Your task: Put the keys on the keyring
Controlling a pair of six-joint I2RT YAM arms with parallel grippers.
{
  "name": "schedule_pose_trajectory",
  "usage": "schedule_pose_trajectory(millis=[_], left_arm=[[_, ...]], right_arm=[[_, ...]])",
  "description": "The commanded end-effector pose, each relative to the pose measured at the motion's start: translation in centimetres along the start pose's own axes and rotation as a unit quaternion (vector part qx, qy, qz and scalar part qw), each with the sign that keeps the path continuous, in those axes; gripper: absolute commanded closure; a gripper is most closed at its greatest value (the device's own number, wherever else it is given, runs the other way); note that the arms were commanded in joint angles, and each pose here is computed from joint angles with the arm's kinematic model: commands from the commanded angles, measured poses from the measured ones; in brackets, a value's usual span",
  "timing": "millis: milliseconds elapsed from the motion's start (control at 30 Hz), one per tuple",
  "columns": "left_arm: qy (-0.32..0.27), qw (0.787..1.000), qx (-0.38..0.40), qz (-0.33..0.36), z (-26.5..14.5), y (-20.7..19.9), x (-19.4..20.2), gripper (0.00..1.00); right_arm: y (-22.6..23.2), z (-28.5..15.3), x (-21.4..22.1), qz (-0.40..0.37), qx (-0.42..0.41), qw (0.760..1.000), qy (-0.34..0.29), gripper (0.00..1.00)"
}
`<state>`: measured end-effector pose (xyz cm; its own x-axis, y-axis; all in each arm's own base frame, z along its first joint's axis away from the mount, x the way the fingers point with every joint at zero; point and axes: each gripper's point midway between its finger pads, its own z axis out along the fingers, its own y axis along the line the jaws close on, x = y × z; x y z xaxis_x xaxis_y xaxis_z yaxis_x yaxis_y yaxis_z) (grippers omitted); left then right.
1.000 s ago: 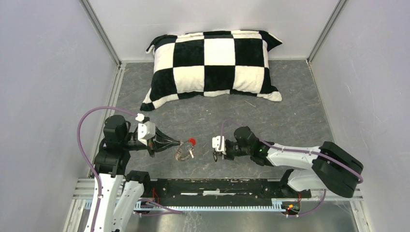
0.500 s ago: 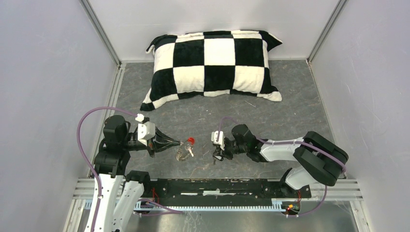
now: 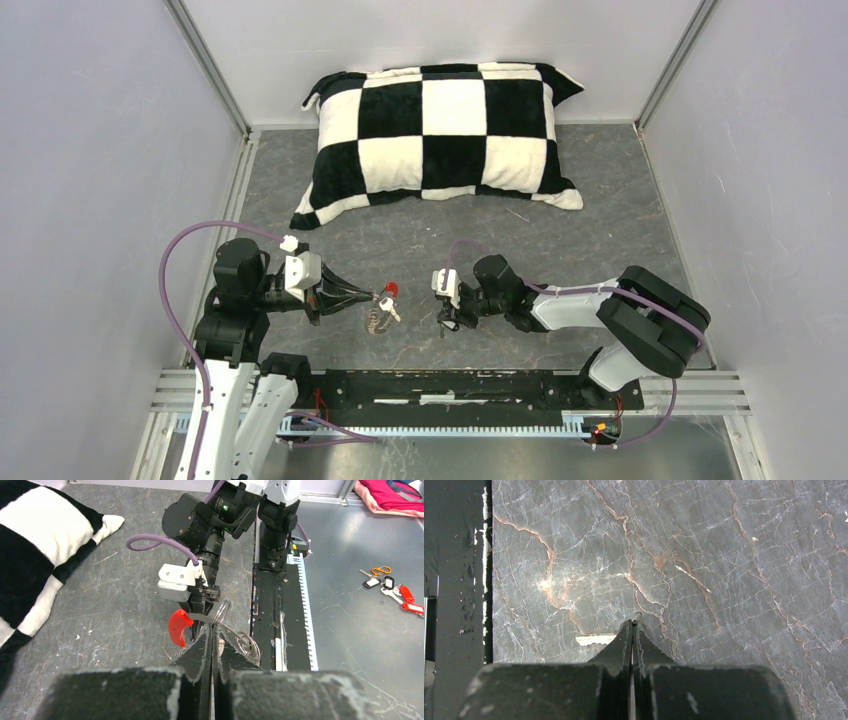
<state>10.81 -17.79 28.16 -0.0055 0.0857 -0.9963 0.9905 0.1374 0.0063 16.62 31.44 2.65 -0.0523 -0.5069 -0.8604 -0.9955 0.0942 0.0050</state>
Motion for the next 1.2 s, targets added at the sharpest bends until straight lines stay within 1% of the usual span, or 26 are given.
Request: schedule_pose_trajectory(millis=[0,133,433,500,567,667,767,900,1000,1167], left_arm=[[-0.01,0.999,0.014,0.034,0.0,-0.4,-0.7,0.98],[-0.01,0.999,0.014,0.034,0.0,-0.4,-0.8,0.98],[-0.009,0.999,0.012,0.037,0.0,-0.3,-0.9,0.98],[-0.009,0.999,0.012,0.035,0.0,-0.2,-1.0,0.98],[-0.009,0.999,0.012,0.036,0.0,-0.2,-1.0,0.98],[-0.01,0.999,0.013,0.035,0.0,-0.3,-1.1,0.98],[-0.01,0.999,0.016,0.03,0.0,-0.3,-0.9,0.98],[-0.012,0.999,0.029,0.021,0.1,-0.6,-0.4,0.98],[-0.018,0.999,0.05,0.013,0.2,-1.2,-0.2,0.98],[-0.026,0.997,0.074,0.008,0.2,-1.9,-0.3,0.98]], right_arm=[[-0.8,0.3,-0.8,-0.005,0.01,1.0,-0.01,0.98],[-0.9,0.4,-0.6,-0.002,0.014,1.0,-0.009,0.92],[-1.1,0.5,-0.3,0.003,0.02,1.0,-0.006,0.86],[-1.4,0.4,-0.6,0.001,0.029,1.0,-0.01,0.88],[-1.7,0.1,-1.2,-0.006,0.04,0.999,-0.021,0.99],[-1.7,-0.6,-2.8,-0.024,0.047,0.997,-0.053,1.0],[-1.5,-1.7,-5.2,-0.065,0.047,0.993,-0.084,1.0],[-0.7,-3.8,-8.2,-0.148,0.037,0.983,-0.099,1.0],[0.2,-5.7,-11.5,-0.217,0.028,0.969,-0.118,0.99],[1.6,-8.0,-16.3,-0.289,0.012,0.948,-0.134,1.0]])
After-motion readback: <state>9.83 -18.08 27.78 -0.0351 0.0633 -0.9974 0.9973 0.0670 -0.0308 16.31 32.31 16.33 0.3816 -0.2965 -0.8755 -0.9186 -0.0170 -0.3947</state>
